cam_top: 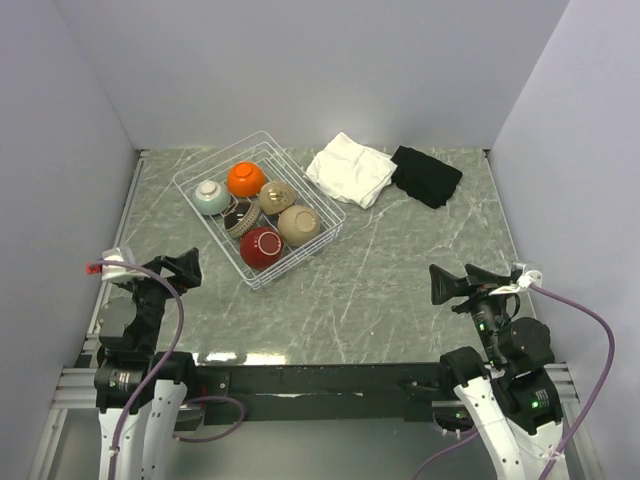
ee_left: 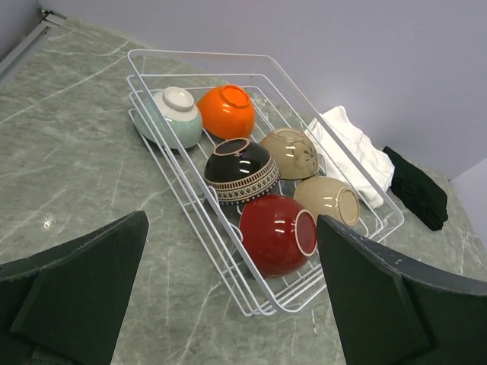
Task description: Unload the bowls from the dish rack
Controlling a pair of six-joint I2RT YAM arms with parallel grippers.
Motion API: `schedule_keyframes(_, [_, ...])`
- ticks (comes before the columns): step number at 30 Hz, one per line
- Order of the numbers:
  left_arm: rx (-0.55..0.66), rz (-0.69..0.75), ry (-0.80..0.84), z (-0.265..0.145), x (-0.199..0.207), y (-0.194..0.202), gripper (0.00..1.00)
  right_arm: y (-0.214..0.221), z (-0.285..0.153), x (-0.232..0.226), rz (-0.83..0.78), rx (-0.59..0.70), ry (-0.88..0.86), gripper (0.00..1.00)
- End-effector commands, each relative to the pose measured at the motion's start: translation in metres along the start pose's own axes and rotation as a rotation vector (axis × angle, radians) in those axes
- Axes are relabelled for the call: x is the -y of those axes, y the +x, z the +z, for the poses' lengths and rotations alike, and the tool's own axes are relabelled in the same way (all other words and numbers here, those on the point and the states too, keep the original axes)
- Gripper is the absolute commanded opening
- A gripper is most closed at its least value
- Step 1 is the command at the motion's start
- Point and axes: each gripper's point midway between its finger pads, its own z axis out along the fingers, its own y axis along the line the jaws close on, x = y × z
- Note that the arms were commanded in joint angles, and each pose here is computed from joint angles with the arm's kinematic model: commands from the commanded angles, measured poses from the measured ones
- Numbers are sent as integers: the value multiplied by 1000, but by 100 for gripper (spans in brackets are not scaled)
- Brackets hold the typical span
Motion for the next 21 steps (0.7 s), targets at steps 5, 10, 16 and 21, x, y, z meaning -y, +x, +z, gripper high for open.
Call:
schedule_keyframes(5, [-15,48,18,33,8,-8,99,-10,-4,-10,52,36,-44,100])
schedule_keyframes(10, [-168,93,42,66,16,9,99,-6,-2,-6,39,-3,-14,100])
schedule_keyframes(16, [-276,119,115,105,35,11,99,-7,2,-10,25,-46,-15,100])
schedule_keyframes(21, [-409,173,32,150,25,17,99,-3,6,-15,33,-68,-37,100])
